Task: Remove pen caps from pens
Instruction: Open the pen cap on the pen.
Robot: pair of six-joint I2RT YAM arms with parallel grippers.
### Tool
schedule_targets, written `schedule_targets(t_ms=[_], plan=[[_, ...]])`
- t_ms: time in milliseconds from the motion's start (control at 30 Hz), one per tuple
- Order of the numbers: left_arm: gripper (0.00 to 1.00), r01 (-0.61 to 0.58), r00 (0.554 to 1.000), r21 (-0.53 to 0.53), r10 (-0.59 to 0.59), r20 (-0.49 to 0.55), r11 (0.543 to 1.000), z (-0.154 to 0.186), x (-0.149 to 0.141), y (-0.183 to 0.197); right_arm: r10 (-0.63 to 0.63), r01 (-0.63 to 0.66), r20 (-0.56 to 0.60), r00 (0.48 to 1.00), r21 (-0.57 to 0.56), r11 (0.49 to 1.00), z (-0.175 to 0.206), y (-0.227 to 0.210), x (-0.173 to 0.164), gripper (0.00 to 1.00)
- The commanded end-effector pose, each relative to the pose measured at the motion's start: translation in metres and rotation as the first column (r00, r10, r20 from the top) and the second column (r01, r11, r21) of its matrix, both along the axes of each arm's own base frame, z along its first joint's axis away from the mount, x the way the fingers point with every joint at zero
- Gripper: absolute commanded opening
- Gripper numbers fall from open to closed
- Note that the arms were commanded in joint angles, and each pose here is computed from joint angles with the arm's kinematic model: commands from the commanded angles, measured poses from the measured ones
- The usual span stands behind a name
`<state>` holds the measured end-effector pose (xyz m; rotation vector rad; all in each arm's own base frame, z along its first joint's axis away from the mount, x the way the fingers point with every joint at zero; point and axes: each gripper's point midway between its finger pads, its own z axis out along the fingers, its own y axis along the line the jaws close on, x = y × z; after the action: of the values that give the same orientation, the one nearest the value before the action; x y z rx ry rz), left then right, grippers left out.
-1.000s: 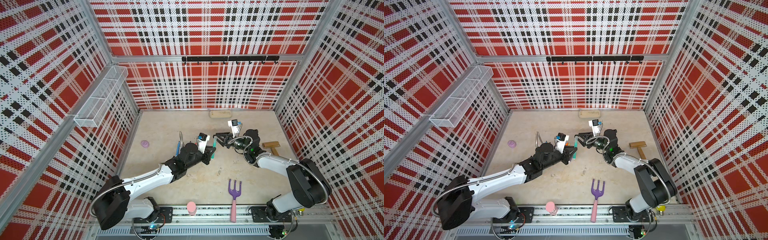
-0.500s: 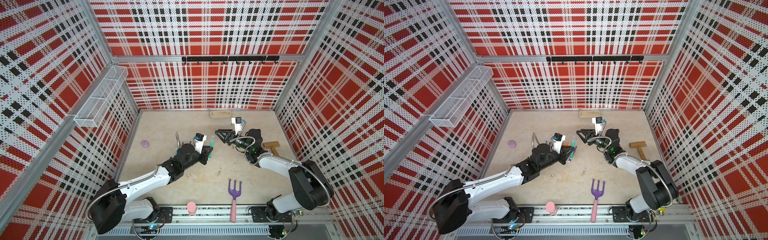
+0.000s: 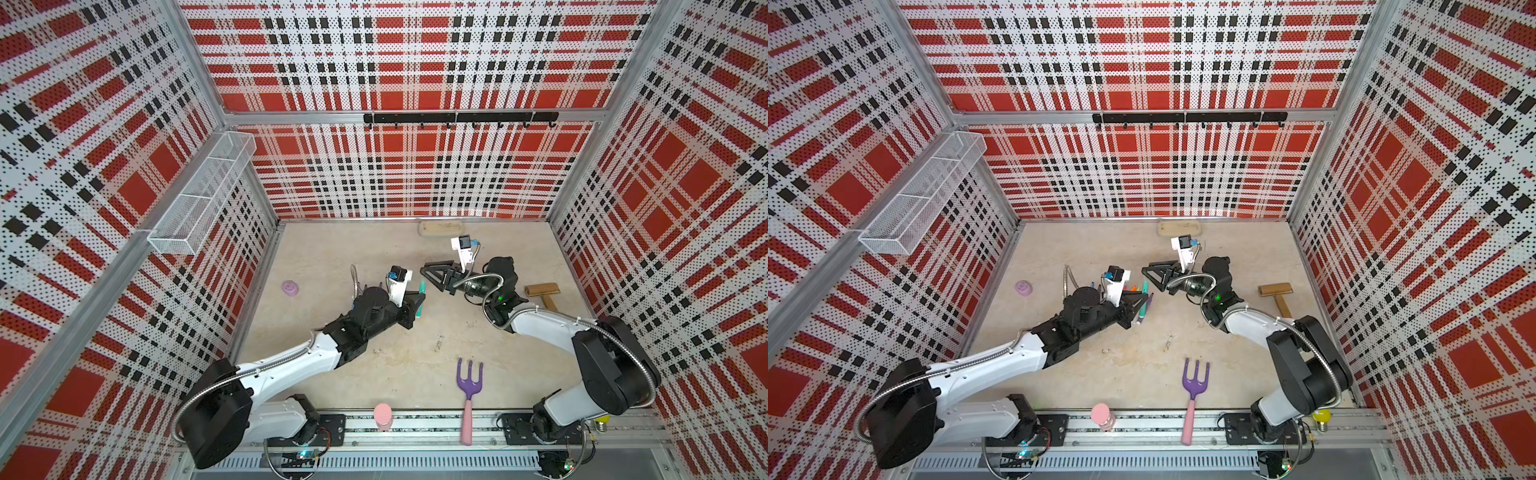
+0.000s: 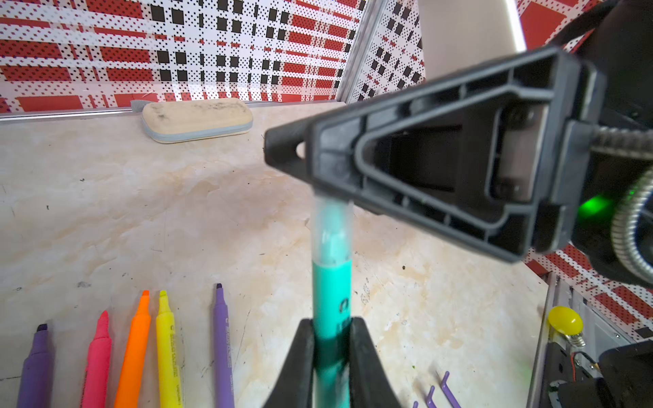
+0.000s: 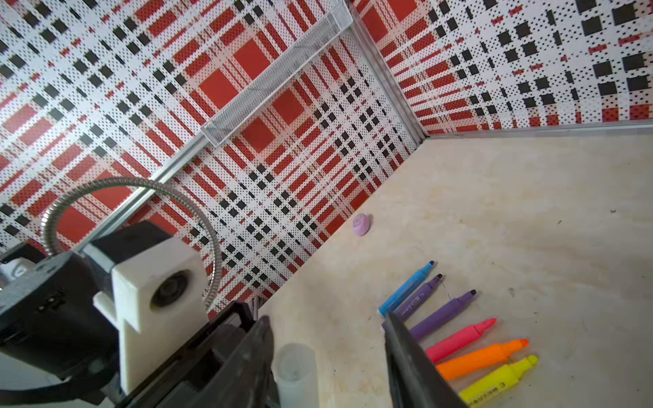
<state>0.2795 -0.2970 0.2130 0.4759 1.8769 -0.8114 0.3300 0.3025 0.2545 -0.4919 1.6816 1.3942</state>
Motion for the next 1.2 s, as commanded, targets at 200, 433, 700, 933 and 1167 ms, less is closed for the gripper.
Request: schedule_targets(t_ms=[200, 433, 700, 933, 1167], plan=[[0.00, -0.005, 1.000, -0.012, 0.006, 0.024, 1.000, 0.008, 0.003, 0.000, -0.010, 0.013, 0.060, 0.998, -0.047, 0.999, 0.002, 0.000, 0.001, 0.38], [0.00, -0.004, 1.000, -0.004, 0.004, 0.015, 1.000, 0.003, 0.004, -0.001, -0.013, 0.016, 0.065, 0.998, -0.044, 0.999, 0.004, -0.001, 0.001, 0.19], [0.07, 0.000, 1.000, 0.002, 0.000, 0.004, 1.000, -0.002, 0.007, -0.003, 0.000, 0.000, 0.069, 0.998, -0.001, 1.000, 0.016, 0.002, 0.000, 0.00], [0.34, 0.001, 1.000, -0.004, -0.001, 0.004, 1.000, -0.003, 0.007, -0.004, 0.000, -0.001, 0.078, 0.997, 0.008, 1.000, 0.021, 0.003, -0.003, 0.00], [0.34, 0.025, 1.000, 0.004, -0.025, -0.014, 1.000, -0.010, 0.007, -0.009, -0.001, 0.000, 0.085, 0.996, 0.012, 1.000, 0.024, 0.002, -0.004, 0.00]])
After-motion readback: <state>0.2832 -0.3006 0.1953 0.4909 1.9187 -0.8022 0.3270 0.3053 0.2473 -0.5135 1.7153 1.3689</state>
